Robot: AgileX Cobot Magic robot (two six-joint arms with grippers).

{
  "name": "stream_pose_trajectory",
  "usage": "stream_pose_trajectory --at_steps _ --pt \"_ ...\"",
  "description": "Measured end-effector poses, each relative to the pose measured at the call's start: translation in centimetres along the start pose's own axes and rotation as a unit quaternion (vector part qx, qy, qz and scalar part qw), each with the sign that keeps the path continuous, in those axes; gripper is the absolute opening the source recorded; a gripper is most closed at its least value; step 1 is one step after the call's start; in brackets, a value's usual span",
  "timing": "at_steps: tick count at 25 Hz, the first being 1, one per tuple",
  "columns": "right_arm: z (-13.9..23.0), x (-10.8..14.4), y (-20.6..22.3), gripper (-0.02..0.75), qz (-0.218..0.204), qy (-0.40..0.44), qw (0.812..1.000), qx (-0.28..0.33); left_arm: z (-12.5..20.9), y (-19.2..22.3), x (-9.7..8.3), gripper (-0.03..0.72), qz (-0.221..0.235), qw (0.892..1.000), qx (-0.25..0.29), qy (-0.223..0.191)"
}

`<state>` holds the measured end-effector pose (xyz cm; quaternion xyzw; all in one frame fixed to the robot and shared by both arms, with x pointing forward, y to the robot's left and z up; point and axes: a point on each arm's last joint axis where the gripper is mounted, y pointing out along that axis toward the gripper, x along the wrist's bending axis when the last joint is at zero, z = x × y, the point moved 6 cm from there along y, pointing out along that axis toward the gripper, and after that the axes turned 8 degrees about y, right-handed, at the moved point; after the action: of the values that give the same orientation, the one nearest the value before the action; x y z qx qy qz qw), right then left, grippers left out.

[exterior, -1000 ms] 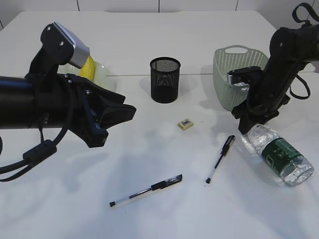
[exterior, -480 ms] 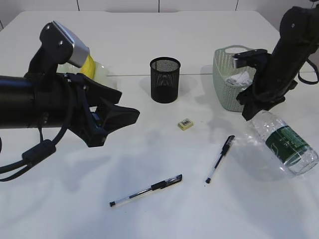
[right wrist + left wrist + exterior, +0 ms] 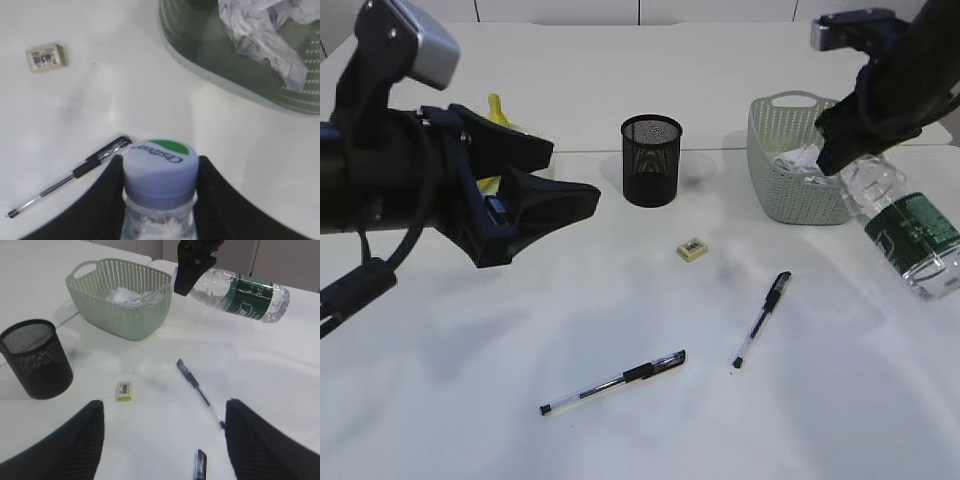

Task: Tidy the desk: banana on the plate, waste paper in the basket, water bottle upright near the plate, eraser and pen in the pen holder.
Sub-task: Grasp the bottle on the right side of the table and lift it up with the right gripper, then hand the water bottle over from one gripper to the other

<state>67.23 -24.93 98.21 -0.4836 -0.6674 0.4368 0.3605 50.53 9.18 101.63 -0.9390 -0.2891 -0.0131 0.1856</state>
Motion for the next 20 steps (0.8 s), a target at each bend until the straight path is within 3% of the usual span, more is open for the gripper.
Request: stream_pose_trajectory --at_steps 9,20 --pt "-1.3 3.7 -7.8 0.252 -0.075 -0.050 0.990 -0.108 -3.3 -2.7 -0.5 0.546 -0.010 0.998 -0.057 0.015" --pt "-1.8 9.3 -13.2 0.252 -0.136 -0.168 0.956 -0.197 -6.0 -4.8 -1.5 0.546 0.005 0.993 -0.114 0.003"
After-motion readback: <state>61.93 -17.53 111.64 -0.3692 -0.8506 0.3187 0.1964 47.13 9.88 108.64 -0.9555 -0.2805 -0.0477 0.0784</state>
